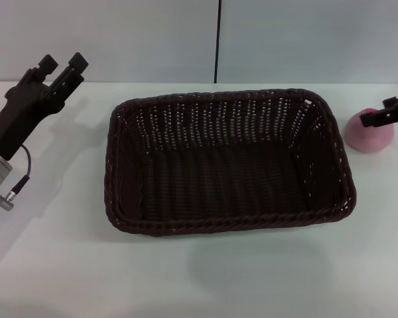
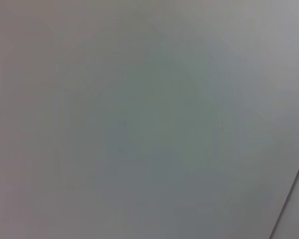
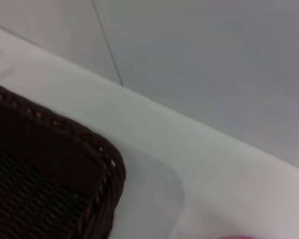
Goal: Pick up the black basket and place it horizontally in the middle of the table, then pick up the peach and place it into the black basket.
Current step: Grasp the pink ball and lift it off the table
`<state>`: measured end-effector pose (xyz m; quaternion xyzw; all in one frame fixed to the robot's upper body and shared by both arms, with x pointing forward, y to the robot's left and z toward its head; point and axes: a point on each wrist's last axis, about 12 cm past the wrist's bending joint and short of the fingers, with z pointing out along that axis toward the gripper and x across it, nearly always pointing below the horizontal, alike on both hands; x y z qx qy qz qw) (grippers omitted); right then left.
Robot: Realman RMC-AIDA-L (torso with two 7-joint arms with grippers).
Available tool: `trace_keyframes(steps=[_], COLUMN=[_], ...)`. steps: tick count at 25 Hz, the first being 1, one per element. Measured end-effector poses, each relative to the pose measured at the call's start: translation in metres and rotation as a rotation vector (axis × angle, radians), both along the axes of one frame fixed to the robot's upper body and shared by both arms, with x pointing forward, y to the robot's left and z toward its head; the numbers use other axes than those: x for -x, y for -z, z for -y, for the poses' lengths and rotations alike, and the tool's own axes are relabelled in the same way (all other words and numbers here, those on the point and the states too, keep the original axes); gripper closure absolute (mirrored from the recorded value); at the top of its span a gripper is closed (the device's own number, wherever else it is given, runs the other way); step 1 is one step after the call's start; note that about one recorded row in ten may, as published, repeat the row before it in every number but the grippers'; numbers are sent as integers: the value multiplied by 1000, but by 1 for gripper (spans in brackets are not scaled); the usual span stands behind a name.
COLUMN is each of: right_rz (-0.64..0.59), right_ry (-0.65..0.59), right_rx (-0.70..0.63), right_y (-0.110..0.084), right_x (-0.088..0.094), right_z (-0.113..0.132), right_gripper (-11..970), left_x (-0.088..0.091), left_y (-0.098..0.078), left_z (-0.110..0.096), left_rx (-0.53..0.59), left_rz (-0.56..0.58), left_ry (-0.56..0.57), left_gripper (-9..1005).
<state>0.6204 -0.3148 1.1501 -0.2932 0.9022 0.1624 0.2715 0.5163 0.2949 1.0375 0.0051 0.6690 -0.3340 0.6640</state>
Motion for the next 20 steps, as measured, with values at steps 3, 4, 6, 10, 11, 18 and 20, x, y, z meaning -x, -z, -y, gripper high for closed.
trace_keyframes(steps=[3,4,6,10,11,18,20], right_rz=[-12,-18,-21,-25,-24,-19,-19], right_ry=[1,0,-1,3,5,11,13], right_rx=[21,43,52,67,69,74,74], right_y=[6,10,12,17,17,18,19], right_x=[-3,-5,-7,-9,-10,-10,-10], right_z=[-3,-5,-7,-8,-8,-7,-6], right_gripper=[280,281,282,288,293,498,545], left_x=[1,1,2,2,2,1,1], left_y=[0,0,0,0,0,0,-1], left_z=[0,0,0,0,1,1,1], left_rx=[4,5,8,12,13,17,18], left_rz=[2,4,7,5,4,4,5], left_ry=[1,2,3,5,5,5,3], left_gripper=[200,200,200,200,200,200,200])
